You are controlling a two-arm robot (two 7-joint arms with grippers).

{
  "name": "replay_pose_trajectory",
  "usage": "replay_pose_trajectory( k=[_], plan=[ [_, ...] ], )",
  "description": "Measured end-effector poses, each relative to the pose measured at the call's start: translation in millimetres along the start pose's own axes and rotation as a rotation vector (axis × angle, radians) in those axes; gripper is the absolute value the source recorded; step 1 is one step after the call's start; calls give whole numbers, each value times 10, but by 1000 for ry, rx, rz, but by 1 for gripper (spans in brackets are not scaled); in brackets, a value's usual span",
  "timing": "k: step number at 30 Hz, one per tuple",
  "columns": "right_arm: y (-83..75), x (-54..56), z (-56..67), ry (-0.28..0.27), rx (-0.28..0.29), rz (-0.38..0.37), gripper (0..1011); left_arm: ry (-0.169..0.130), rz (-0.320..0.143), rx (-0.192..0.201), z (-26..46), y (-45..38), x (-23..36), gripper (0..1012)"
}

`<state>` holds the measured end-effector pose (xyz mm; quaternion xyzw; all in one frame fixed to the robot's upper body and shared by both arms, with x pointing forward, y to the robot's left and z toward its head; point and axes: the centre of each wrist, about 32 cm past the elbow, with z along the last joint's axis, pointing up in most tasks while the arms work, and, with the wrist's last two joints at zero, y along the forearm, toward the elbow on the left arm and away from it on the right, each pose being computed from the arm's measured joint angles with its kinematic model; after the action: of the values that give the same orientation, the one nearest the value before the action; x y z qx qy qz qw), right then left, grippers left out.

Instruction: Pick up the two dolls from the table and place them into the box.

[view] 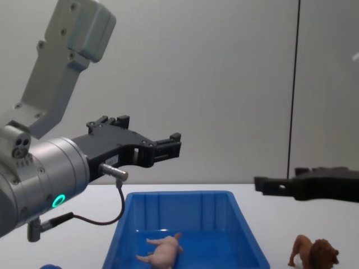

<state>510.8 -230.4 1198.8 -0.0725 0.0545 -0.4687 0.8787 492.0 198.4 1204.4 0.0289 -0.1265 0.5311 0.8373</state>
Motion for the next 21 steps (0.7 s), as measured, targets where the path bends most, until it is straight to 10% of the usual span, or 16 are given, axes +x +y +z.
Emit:
replay_pose_trajectory(
  k=[21],
  plan=[
    [-333, 61, -271, 83, -149, -41, 1001, 0, 0, 0, 0, 0, 0, 1003]
  ],
)
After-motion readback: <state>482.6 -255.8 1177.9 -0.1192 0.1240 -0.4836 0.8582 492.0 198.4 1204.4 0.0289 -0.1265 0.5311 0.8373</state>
